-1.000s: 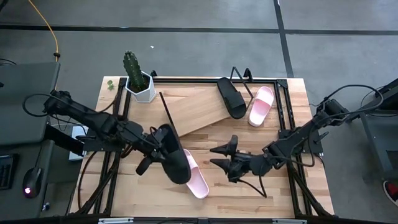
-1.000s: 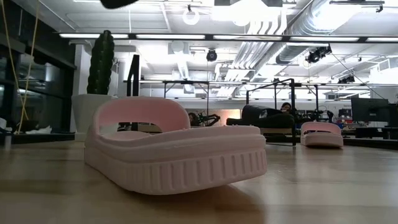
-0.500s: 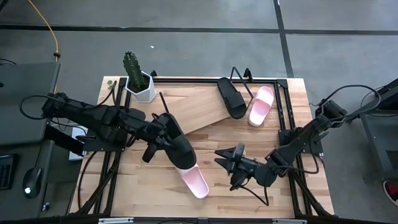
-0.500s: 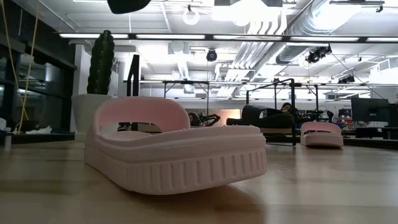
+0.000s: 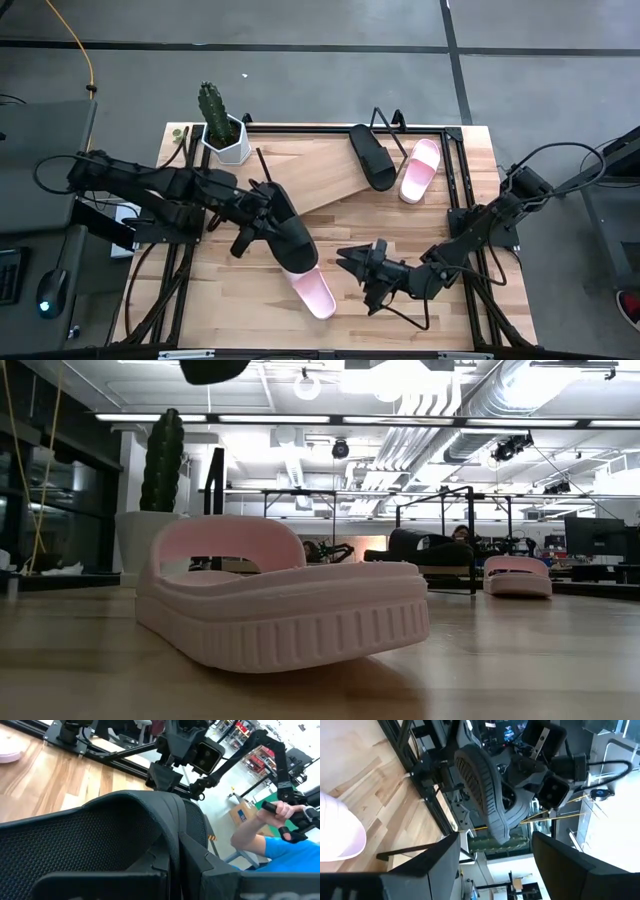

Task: Pick and place slides into the shelf
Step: Put the left black slide on the shelf

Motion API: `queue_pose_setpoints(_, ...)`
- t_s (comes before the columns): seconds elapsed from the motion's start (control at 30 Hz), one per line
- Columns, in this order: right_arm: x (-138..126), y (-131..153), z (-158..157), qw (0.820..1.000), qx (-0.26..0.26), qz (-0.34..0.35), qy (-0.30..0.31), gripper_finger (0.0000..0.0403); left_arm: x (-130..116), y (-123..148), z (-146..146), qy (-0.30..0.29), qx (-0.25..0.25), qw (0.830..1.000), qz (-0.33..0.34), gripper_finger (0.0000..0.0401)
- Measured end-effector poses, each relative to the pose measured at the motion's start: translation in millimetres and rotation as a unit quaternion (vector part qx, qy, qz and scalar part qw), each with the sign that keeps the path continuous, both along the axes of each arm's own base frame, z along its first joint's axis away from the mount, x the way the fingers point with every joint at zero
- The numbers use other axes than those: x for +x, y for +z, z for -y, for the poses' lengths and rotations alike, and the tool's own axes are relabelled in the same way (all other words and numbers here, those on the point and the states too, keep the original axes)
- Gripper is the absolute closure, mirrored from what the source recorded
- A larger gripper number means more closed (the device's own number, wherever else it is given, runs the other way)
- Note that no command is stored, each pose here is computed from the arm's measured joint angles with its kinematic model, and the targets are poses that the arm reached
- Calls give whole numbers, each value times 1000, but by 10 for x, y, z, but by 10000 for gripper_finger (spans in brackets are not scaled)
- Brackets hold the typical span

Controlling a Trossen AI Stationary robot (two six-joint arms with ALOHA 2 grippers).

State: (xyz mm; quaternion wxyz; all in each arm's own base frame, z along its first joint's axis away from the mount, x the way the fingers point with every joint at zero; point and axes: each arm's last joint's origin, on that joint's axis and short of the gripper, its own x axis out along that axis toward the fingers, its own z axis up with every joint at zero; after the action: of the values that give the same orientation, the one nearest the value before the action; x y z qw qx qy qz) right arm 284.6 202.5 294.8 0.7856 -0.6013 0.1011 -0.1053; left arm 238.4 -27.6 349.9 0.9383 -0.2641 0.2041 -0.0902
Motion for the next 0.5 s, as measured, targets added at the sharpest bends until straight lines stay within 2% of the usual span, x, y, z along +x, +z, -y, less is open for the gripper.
queue_pose_setpoints(0.27, 53, 4, 42, 999, 5, 1, 31, 166, 133, -45, 19, -14, -6, 1000, 10, 391)
queue_pose_setpoints(0.5, 103, 3, 104, 999, 4, 0, 37, 166, 131, -51, 17, -13, -1, 1000, 9, 391)
